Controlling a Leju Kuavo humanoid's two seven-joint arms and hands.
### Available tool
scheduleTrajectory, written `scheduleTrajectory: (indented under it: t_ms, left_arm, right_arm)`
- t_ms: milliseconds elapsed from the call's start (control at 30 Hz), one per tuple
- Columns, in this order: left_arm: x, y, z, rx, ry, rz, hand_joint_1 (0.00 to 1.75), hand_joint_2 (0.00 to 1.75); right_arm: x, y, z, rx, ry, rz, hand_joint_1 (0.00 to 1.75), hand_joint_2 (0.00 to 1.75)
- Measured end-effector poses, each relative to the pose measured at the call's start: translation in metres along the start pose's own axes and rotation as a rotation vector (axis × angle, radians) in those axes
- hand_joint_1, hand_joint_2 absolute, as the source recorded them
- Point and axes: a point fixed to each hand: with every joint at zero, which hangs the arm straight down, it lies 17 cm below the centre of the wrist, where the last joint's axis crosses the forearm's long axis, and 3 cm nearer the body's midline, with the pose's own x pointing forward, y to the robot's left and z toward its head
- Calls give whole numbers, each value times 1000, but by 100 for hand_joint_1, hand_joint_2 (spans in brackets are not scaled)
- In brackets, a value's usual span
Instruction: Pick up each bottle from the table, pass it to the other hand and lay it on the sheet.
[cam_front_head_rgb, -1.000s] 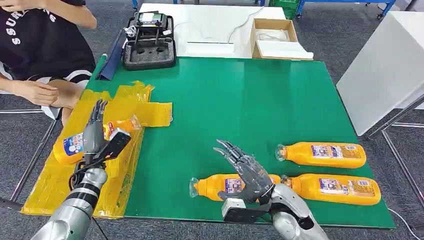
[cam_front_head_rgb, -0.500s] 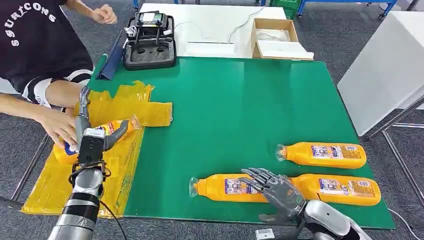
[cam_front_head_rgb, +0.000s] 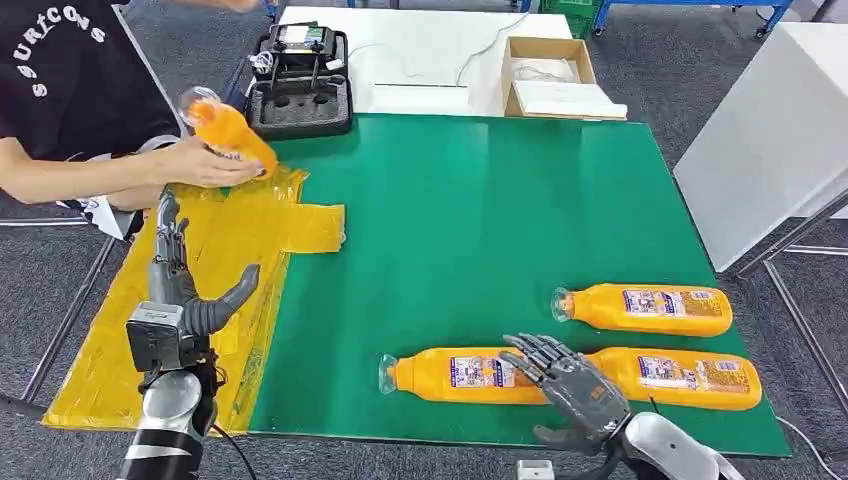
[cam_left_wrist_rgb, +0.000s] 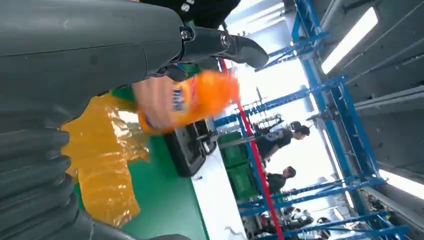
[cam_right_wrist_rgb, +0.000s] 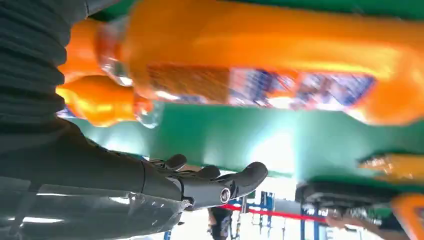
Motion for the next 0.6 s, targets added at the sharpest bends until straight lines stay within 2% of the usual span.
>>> scheduleTrajectory:
  t_ms: [200,333,600]
  left_arm:
    - [19,-16,12,-31,-31,40,0,175]
    - [28,-23,15,-46,-48,58,0,175]
    - [49,-48,26,-124,-83,101,0,175]
  right_arm:
    - [5,9,-37,-43,85,-68,0,175]
    - [16,17,-54,-53,100,-112,0,175]
    - [9,49,-89,-3,202,-165,0,175]
